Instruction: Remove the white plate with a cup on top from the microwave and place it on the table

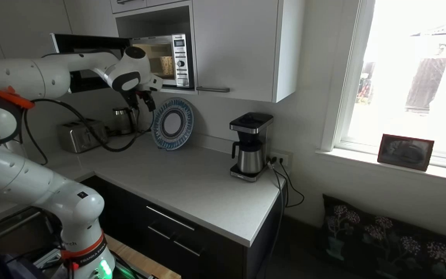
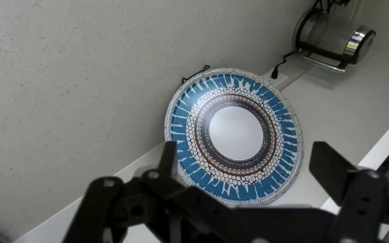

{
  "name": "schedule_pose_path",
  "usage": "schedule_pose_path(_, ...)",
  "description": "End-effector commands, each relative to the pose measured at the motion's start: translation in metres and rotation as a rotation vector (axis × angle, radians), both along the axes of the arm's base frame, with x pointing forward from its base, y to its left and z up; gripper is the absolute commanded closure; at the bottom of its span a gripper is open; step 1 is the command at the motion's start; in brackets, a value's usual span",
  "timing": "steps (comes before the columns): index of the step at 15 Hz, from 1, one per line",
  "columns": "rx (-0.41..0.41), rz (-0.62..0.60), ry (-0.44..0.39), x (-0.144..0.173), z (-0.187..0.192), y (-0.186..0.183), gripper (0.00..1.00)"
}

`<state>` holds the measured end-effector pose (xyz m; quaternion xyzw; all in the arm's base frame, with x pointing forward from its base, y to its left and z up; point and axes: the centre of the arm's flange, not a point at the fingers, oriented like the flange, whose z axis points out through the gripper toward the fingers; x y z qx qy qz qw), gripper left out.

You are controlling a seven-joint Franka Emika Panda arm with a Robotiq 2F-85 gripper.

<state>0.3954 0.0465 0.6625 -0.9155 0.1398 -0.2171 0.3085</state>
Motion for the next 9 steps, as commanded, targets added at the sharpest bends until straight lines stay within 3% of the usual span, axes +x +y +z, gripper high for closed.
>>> schedule_pose_path(1, -0.003, 0.0, -0.005, 0.0, 0.0, 0.002, 0.0)
schedule_pose_path(3, -0.002, -0.003, -0.006, 0.0, 0.0, 0.001, 0.0)
schedule_pose_path(4, 0.077, 0.026, -0.021, 0.003, 0.0, 0.002, 0.0)
schedule_pose_path(9, 0.308, 0.079, -0.094, 0.01, 0.021, 0.01, 0.0)
